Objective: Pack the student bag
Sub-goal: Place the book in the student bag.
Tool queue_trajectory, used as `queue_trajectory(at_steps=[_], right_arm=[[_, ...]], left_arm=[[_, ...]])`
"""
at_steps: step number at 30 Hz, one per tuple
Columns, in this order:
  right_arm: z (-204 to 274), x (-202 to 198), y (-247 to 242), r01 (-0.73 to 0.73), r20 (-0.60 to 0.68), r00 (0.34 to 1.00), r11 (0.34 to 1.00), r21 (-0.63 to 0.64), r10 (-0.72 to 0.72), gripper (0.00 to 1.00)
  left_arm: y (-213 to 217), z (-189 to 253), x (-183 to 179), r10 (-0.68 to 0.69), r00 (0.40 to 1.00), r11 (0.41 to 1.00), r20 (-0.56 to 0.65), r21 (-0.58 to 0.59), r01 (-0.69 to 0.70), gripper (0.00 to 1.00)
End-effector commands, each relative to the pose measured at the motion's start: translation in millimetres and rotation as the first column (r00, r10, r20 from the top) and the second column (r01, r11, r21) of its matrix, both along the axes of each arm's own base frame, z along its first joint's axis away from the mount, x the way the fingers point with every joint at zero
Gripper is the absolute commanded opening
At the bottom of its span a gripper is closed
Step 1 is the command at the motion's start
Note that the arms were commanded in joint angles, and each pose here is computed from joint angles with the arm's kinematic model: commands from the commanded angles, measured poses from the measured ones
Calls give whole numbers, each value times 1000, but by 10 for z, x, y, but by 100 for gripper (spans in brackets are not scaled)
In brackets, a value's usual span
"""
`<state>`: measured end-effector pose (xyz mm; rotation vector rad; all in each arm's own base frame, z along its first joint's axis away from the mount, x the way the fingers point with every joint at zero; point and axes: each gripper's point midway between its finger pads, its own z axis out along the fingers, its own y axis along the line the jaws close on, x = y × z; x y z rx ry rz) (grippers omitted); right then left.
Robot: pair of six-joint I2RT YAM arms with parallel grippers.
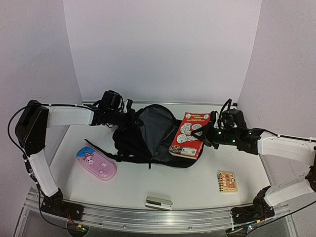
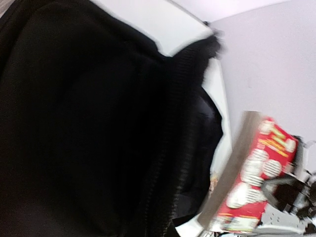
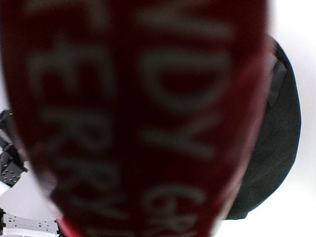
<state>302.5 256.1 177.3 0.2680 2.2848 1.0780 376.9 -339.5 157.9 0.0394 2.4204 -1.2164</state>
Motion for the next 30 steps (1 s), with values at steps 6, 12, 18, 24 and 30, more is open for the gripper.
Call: queue_trajectory(at_steps=[6,12,18,24,30], right_arm=[[-4,330,323,-18,-64,998,987,159,28,0],[58,446,498,-32,-79,995,966,256,54,0],[110,648,595,-5,-73,997,956,293,27,0],[-190,856,701,33,-114,993,955,293,1,0],[-669,972,660,100,-174,983,971,218,-62,0]], left_arm=[[-180,1338,-177,-148,922,954,358,-193,228,0],[-174,1459,-260,-172,901,943,400,-198,267,0],[-177,1490,-324,-192,892,934,408,-204,295,0],[-177,1584,-381,-203,881,924,427,-215,317,0],[-214,1630,-440,-219,873,915,436,-218,338,0]])
